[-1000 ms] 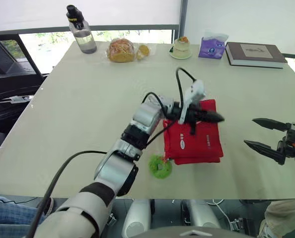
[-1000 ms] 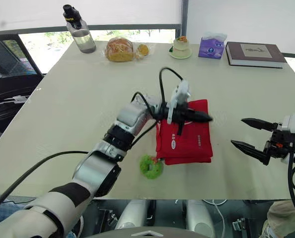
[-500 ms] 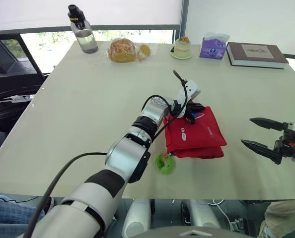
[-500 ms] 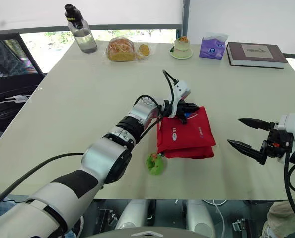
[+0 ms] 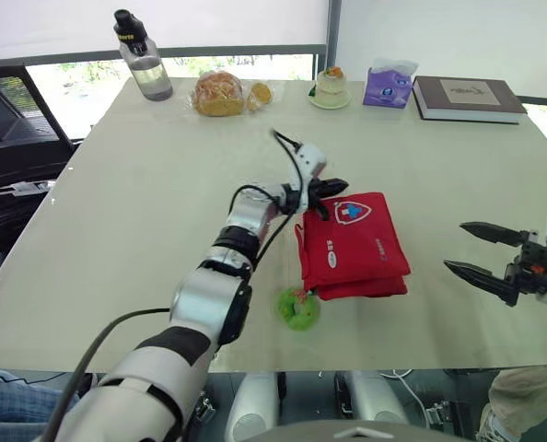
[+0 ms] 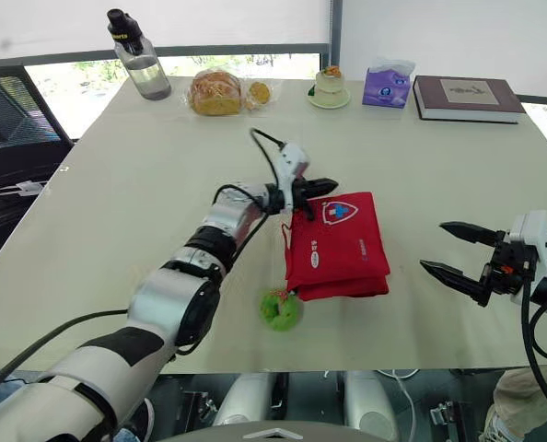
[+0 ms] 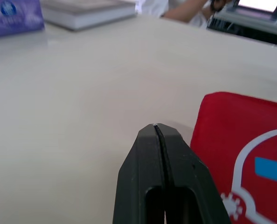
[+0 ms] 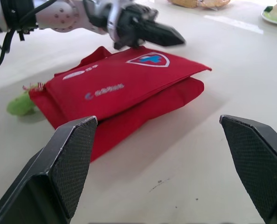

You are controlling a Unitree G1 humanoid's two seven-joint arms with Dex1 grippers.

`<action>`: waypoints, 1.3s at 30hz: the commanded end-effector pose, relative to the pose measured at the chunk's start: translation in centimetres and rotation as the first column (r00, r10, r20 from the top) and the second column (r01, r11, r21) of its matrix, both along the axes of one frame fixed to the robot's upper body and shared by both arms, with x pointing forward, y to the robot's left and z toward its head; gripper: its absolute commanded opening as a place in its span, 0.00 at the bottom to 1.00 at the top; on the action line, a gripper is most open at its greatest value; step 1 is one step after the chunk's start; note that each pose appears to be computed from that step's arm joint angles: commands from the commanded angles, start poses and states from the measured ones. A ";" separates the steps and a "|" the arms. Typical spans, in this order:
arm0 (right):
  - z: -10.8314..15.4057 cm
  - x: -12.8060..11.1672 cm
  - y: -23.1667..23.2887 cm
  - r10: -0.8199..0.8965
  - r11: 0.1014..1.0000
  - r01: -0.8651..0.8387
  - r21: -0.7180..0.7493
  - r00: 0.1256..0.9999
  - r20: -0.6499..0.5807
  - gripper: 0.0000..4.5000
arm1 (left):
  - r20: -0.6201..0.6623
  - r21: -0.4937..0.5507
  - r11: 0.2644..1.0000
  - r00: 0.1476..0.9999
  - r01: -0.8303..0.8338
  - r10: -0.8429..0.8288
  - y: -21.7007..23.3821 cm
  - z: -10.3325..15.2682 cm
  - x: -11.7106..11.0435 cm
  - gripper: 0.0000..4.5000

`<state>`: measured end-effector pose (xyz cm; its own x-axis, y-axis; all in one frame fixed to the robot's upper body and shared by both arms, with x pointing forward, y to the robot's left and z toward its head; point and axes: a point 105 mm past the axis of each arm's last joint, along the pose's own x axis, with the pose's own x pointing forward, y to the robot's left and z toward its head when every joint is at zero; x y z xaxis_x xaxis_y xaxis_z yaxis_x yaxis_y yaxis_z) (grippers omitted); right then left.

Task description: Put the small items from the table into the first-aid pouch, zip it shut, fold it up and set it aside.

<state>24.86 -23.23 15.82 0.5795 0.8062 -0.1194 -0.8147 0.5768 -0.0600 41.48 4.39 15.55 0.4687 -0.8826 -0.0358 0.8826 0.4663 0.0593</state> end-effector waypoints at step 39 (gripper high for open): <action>-4.5 4.9 8.6 -0.041 0.956 0.190 0.222 0.840 -0.541 0.08 | 0.155 0.204 0.958 0.960 0.201 -0.234 10.6 11.1 -18.0 1.00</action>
<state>28.30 -13.56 9.54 0.4890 0.8252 -0.2827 -0.6183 0.5566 0.5549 23.63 15.29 25.89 0.2876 -0.9434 -0.1652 0.9353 0.2396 0.2604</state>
